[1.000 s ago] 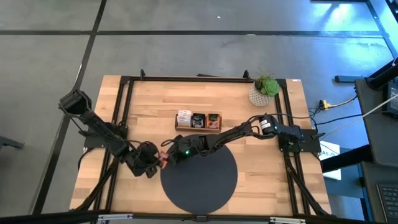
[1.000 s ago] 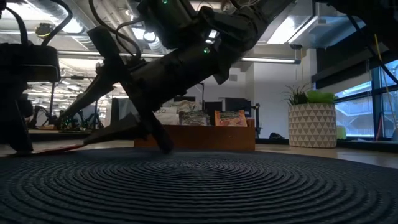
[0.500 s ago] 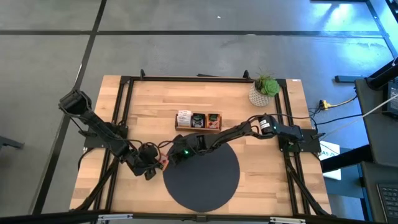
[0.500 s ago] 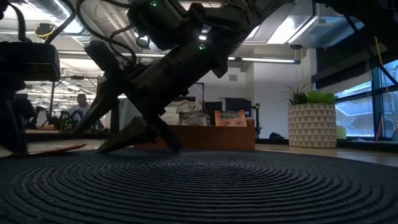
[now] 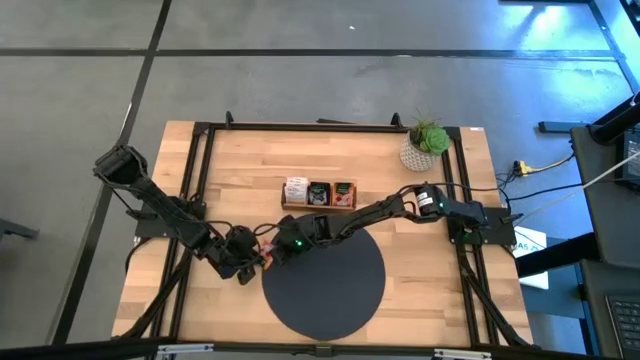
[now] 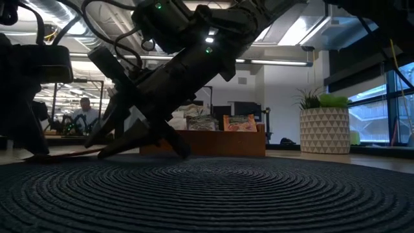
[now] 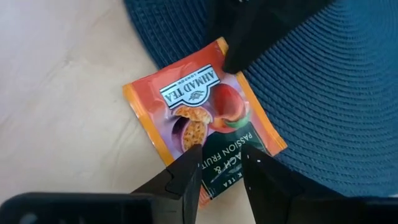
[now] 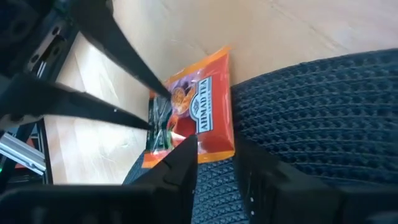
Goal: Pick & Place Tea
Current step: Put the orange tea bag into the right of the wooden organizer
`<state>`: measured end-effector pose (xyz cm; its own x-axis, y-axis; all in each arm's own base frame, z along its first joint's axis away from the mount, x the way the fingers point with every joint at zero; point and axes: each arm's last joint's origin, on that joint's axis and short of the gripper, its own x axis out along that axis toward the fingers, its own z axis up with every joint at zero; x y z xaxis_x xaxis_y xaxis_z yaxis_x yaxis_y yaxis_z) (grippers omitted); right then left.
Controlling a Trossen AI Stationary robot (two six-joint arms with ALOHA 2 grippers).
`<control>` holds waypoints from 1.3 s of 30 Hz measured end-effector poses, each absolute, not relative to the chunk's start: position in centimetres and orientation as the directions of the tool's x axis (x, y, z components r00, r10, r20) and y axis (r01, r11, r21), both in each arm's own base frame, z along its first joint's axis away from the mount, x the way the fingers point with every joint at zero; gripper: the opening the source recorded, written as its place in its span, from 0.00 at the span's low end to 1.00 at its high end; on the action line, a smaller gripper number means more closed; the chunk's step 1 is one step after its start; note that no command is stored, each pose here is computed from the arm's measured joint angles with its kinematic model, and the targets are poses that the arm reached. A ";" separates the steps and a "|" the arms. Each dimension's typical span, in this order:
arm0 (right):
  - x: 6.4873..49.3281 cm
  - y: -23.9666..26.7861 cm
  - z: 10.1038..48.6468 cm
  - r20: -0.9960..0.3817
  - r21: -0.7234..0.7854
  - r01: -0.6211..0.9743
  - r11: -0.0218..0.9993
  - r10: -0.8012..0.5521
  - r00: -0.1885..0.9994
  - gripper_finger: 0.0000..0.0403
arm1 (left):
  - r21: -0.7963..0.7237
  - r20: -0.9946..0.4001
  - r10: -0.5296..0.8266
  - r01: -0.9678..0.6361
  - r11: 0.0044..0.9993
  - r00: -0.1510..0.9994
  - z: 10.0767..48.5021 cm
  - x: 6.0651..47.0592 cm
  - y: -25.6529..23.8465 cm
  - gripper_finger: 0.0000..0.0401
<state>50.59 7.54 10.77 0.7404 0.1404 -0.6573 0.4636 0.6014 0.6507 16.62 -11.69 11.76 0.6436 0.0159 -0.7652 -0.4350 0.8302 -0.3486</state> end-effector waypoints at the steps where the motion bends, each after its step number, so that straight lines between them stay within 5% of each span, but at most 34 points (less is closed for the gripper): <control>1: 50.6 7.5 10.8 -0.656 0.653 0.465 0.598 0.140 0.741 0.23 | -0.351 -0.768 0.009 -0.431 0.831 0.641 11.8 16.6 -11.7 0.27; 10: 50.7 7.4 10.9 -0.650 0.675 0.457 0.580 0.173 0.740 0.02 | -0.339 -0.772 -0.001 -0.410 0.847 0.635 11.8 16.6 -11.8 0.27; 21: 50.2 6.8 12.2 -0.673 0.647 0.437 0.625 0.200 0.712 0.01 | -0.367 -0.744 -0.024 -0.379 0.849 0.667 12.8 16.3 -11.8 0.27; 30: 47.9 5.8 19.3 -0.651 0.587 0.343 0.734 0.175 0.738 0.00 | -0.490 -0.533 0.056 -0.362 0.793 0.844 17.4 14.0 -11.1 0.28; 39: 40.5 4.7 26.1 -0.587 0.474 0.435 0.765 -0.094 0.804 0.00 | -0.534 -0.263 0.227 -0.338 0.775 0.938 21.2 12.1 -9.7 0.28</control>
<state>40.49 4.71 26.11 0.8043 -0.0943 -0.5867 0.4354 0.7654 0.4739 12.11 -9.71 21.24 0.9376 0.2275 -0.2629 -0.3377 0.7753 -0.5337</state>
